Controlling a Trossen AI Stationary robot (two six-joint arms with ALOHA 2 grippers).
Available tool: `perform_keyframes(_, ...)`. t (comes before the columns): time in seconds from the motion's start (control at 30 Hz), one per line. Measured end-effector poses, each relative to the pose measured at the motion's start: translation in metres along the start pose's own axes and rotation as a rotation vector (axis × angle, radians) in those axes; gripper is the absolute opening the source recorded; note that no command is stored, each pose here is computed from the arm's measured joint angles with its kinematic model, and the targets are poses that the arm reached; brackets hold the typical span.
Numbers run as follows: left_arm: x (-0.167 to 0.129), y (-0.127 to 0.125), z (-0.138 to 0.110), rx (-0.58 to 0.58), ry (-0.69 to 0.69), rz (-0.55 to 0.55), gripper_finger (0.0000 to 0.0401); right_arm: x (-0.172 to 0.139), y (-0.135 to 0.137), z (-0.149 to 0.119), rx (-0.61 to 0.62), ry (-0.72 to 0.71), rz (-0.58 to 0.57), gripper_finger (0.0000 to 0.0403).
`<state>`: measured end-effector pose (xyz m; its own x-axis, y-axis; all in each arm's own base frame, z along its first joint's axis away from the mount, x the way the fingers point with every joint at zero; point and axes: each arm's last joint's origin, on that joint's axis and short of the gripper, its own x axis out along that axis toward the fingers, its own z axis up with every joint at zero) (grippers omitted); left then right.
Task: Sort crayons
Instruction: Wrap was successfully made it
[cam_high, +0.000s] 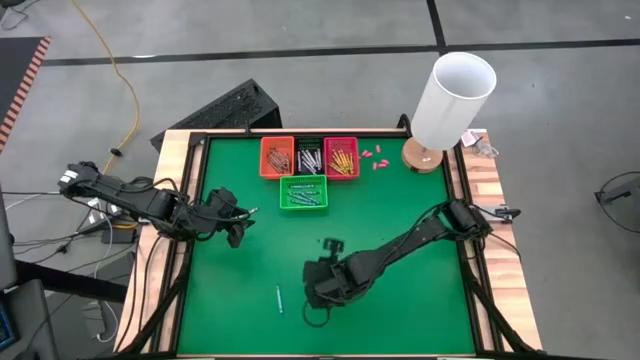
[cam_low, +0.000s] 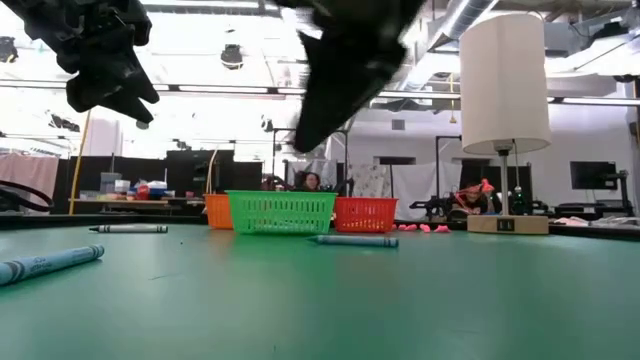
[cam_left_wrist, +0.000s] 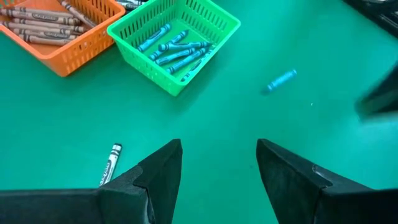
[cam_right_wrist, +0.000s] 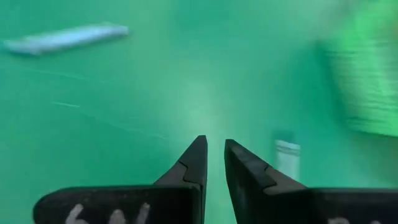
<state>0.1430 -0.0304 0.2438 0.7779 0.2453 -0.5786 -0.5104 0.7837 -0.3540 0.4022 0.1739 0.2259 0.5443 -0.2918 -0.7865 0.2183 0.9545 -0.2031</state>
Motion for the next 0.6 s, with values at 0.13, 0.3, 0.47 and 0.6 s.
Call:
perform_keyframes(0.13,0.000,0.000,0.000,0.001,0.000,0.000,0.0197,-0.013,-0.033,-0.011,-0.016,0.111,-0.252,0.0069)
perform_keyframes(0.3,0.000,0.000,0.000,0.027,0.000,0.000,0.0197,-0.015,-0.074,-0.020,-0.022,0.278,-0.374,0.0069)
perform_keyframes(0.47,0.000,0.000,0.000,0.026,-0.001,0.001,0.0197,0.005,-0.122,-0.036,0.020,0.387,-0.347,0.0069)
perform_keyframes(0.6,0.000,0.000,0.000,0.026,-0.002,0.002,0.0197,0.013,-0.156,-0.053,0.103,0.340,-0.315,0.0069)
